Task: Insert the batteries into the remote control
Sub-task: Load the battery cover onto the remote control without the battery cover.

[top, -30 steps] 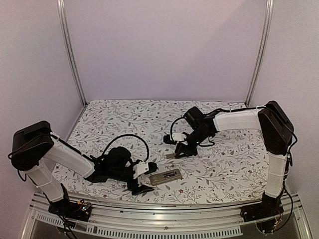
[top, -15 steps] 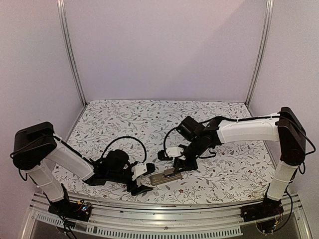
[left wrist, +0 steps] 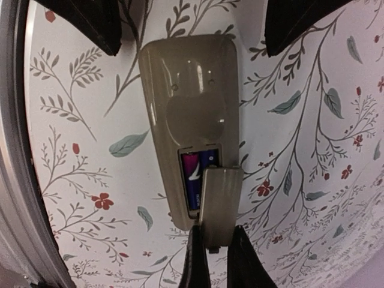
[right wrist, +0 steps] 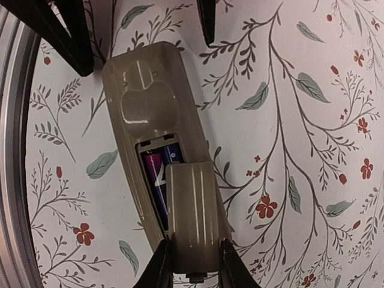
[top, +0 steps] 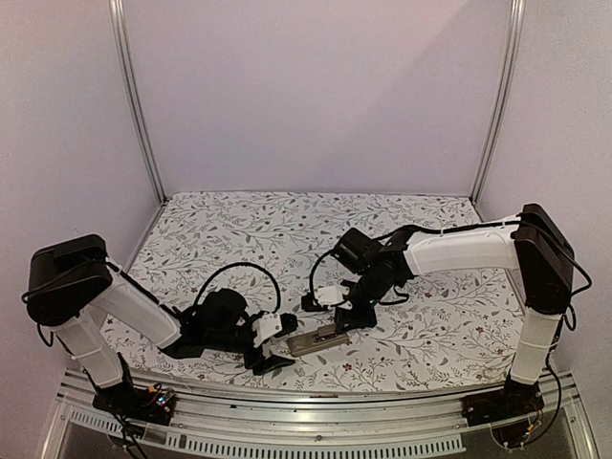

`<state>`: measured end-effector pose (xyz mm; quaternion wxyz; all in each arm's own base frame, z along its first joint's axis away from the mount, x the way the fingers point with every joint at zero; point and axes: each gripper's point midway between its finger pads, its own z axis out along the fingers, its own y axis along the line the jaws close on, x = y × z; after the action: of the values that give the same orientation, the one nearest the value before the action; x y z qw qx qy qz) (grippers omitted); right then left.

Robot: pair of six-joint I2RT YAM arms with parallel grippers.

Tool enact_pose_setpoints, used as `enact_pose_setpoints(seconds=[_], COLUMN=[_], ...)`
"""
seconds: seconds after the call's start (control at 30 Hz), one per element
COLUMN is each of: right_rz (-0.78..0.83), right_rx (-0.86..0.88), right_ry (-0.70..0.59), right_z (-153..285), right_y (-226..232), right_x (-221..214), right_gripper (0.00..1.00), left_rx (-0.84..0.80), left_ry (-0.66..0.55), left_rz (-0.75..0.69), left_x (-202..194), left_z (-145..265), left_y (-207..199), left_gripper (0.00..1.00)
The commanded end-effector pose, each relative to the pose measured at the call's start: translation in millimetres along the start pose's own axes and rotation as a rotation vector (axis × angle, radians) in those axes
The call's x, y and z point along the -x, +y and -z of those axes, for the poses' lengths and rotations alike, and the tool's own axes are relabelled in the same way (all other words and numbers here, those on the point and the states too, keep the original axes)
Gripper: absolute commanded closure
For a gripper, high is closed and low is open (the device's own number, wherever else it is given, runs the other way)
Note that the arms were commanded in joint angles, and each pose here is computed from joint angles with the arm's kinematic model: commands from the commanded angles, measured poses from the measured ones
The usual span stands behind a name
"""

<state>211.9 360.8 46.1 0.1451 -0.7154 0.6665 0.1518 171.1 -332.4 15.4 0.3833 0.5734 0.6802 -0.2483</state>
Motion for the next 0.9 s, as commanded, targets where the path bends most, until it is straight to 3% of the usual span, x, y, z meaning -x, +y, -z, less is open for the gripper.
enact_pose_setpoints(seconds=[0.0,0.33,0.87], right_rz=[0.039,0.077,0.092], right_rx=[0.005,0.082,0.083], right_ry=[-0.013,-0.071,-0.019], right_z=[-3.7,6.3,-6.5], right_y=[2.1,16.0,8.1], right_x=[6.5,16.4,10.2], right_gripper=[0.79,0.80,0.80], left_rx=[-0.010,-0.007,-0.019], left_ry=[-0.002,-0.008,-0.017], left_rz=[0.000,-0.006,-0.021], left_x=[-4.6,-3.6,-3.6], left_z=[-0.7,0.2,-0.2], left_y=[-5.4,-5.3,-7.5], left_gripper=[0.18,0.19,0.24])
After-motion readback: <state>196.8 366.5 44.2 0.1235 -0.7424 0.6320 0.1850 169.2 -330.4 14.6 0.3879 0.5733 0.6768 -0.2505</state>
